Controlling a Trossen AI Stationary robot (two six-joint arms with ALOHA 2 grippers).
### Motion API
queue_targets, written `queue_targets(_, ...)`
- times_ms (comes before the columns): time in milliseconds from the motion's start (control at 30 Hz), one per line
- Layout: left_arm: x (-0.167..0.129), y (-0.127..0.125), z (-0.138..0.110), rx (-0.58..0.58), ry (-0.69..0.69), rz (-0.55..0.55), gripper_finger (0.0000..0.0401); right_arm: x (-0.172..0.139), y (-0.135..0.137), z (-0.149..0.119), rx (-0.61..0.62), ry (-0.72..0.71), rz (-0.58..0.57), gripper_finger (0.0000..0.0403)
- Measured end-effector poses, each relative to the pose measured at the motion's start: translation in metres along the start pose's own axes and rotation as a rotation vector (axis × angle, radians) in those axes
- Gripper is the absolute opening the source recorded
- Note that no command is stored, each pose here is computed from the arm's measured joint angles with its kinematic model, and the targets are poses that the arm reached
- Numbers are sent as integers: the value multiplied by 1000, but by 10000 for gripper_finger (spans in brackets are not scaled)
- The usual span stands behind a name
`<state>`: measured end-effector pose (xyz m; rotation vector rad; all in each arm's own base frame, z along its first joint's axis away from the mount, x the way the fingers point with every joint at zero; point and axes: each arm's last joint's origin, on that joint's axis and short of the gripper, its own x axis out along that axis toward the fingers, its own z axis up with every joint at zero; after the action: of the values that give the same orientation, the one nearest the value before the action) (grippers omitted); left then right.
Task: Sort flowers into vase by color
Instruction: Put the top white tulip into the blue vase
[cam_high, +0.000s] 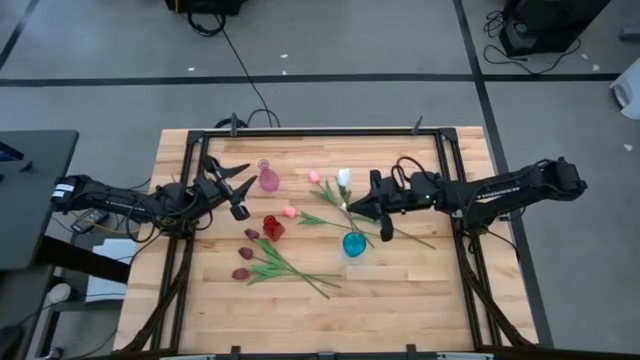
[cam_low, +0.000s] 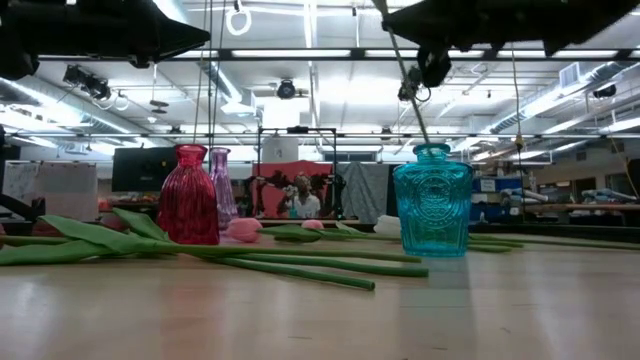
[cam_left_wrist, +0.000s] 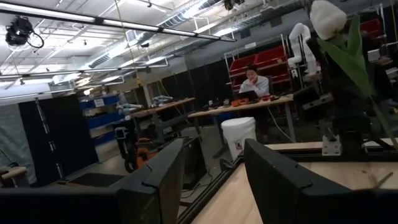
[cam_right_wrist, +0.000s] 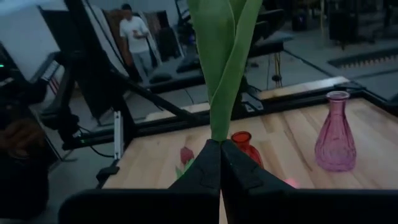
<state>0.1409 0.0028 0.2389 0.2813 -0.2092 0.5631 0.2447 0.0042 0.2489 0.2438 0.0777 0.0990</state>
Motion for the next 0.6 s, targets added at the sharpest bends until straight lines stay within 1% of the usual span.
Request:
queue_targets(167,0,1,1,-14,-12,9,172,-19,-1,-31,-17,-64,29,7)
queue_targets(267,0,1,1,-45,-11,8,172,-29,-3,-46,-43,-110,33,7)
queue_targets(367,0,0,1,-80,-6,6,172,-37,-5,-60,-41,-95,10,10)
queue_targets(467,0,0,0,-117,-2,4,172,-40,-6,-71,-23,-49,-16,28)
queue_targets(600,0,-1,-1,-158,14,-1,172,-39,-5,-78,24,29,-25,78)
